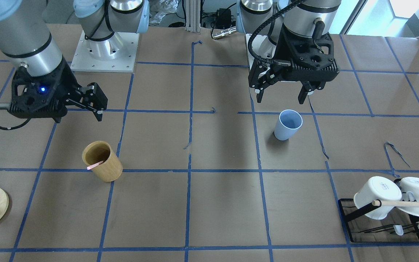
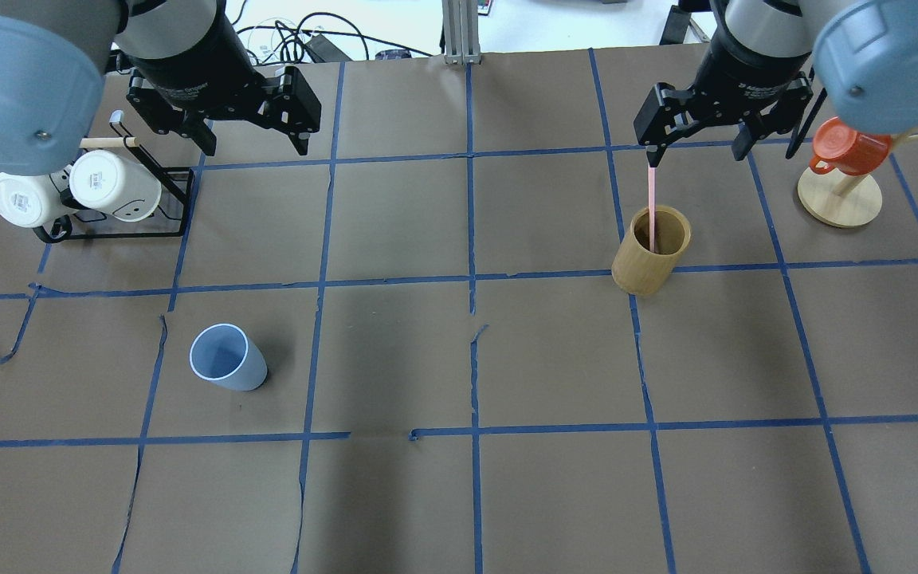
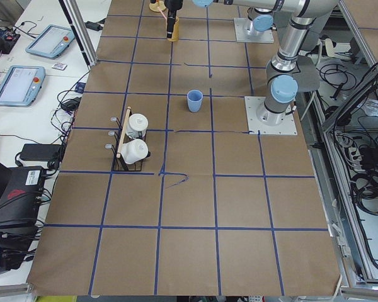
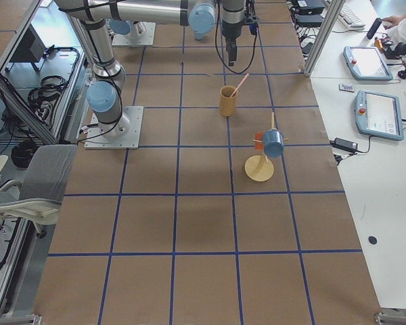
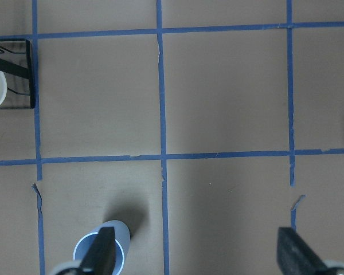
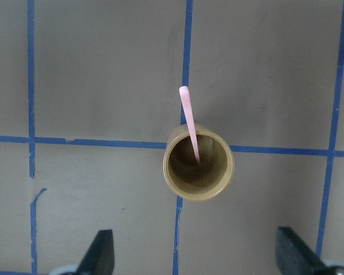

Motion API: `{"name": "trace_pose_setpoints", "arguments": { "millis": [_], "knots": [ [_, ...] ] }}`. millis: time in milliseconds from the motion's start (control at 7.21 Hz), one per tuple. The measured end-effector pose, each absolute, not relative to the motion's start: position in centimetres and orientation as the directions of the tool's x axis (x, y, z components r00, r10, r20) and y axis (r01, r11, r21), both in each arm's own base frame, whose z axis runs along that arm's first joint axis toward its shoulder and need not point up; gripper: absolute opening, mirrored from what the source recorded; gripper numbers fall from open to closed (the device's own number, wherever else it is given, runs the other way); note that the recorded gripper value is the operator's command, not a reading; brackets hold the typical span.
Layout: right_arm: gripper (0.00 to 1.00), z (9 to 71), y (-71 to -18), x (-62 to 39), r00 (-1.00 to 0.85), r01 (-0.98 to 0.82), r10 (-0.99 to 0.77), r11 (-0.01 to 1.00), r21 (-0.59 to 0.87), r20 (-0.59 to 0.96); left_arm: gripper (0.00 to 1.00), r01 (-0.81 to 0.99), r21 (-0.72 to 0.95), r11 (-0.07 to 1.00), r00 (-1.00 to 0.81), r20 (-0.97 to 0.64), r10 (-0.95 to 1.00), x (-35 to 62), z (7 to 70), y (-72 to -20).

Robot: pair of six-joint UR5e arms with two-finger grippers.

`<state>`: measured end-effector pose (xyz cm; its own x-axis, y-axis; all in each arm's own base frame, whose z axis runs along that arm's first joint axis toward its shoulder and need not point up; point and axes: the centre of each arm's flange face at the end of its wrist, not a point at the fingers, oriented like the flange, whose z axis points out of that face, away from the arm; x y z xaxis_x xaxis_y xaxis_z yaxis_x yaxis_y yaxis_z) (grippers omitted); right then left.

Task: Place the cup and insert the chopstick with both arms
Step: 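Lower the right gripper onto the pink chopstick in the bamboo cup, then reach the left gripper down to the light blue cup and grasp it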

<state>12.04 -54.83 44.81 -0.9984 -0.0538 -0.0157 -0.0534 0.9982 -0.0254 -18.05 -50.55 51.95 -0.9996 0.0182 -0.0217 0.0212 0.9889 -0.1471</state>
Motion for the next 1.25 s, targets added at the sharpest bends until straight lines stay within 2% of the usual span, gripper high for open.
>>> {"name": "trace_pose_setpoints", "arguments": {
  "millis": [554,970,1109,1248],
  "knots": [
    [1.00,37.8,-64.6,11.9,-0.999,-0.046,-0.045,0.990,0.131,-0.011,1.00,0.018,-0.137,0.990,-1.000,-0.025,0.015,-17.9,51.5,-50.6],
    [1.00,33.6,-64.6,12.9,-0.998,-0.057,-0.057,0.969,0.241,-0.007,1.00,-0.011,-0.032,0.999,-0.999,-0.042,-0.013,-16.0,45.7,-50.3],
    [0.88,32.8,-63.8,13.1,-0.998,-0.063,-0.069,0.961,0.270,0.012,1.00,-0.009,0.016,1.000,-0.999,-0.046,-0.009,-14.4,42.3,-50.1],
    [0.67,32.7,-63.3,13.1,-0.996,-0.068,-0.080,0.958,0.278,0.032,1.00,0.013,0.053,0.999,-0.999,-0.045,0.015,-12.6,38.6,-49.8]
  ]
}}
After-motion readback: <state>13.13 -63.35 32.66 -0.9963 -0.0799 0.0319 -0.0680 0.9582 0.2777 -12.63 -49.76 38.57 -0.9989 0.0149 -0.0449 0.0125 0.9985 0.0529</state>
